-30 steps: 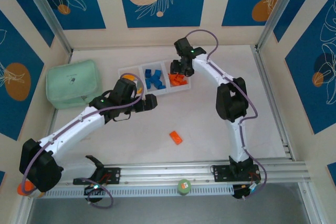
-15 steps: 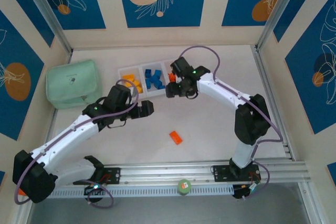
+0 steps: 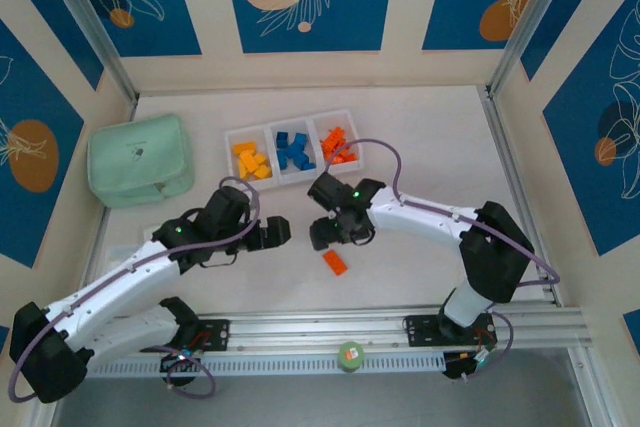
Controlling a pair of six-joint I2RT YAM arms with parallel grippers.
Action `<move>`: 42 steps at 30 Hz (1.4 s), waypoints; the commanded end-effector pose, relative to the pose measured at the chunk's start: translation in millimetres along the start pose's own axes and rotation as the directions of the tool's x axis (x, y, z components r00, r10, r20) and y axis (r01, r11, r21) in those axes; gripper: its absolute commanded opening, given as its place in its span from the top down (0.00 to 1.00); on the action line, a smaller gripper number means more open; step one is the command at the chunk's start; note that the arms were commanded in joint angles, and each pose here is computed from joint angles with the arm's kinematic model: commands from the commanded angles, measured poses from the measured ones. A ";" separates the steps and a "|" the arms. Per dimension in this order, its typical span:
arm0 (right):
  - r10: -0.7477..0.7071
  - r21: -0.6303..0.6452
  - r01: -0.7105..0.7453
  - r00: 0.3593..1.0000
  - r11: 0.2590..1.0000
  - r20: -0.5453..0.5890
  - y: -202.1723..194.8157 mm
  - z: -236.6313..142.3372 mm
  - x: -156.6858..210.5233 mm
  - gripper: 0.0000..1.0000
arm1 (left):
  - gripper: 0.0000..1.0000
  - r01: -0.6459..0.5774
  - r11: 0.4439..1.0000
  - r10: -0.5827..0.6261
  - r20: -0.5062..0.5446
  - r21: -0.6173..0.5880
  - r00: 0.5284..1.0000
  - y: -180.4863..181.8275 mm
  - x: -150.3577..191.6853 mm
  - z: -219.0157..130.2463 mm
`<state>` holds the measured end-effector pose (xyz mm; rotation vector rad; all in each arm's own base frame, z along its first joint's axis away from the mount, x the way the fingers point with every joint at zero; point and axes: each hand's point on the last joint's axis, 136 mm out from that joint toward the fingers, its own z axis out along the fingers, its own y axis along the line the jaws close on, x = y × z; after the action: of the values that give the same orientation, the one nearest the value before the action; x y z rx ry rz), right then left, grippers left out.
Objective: Sort the legos into containers by color
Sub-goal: Pick up the lego from the bottom-center of the table.
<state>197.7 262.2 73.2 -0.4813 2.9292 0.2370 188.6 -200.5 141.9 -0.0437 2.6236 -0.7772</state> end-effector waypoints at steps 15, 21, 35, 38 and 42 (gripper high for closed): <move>-0.048 0.101 0.058 0.994 0.993 -0.096 -2.9 44.4 41.0 0.27 | 0.01 0.066 0.996 -0.063 0.042 -0.054 0.997 18.2 7.7 1.0; -0.064 0.130 0.077 0.993 0.988 -0.101 -3.4 50.7 40.8 0.37 | 0.01 0.067 0.996 -0.065 0.044 -0.058 0.997 19.4 7.9 1.5; -0.068 0.120 0.078 0.994 0.990 -0.086 -3.2 48.4 31.8 0.66 | 0.01 0.047 0.998 -0.045 0.047 -0.052 0.998 13.7 2.1 3.5; -0.066 0.095 0.071 0.996 0.993 -0.059 -0.4 36.1 22.3 0.68 | 0.01 0.039 0.998 -0.037 0.053 -0.051 0.998 11.2 -1.0 2.0; -0.055 0.044 0.055 0.998 0.997 0.002 -0.2 14.0 -0.8 0.68 | 0.01 0.026 0.999 -0.023 0.054 -0.043 0.998 4.4 -7.3 -1.9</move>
<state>185.2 255.9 27.5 -0.5650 2.9656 0.0523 187.3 -190.2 127.1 -0.1386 2.6326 -0.7059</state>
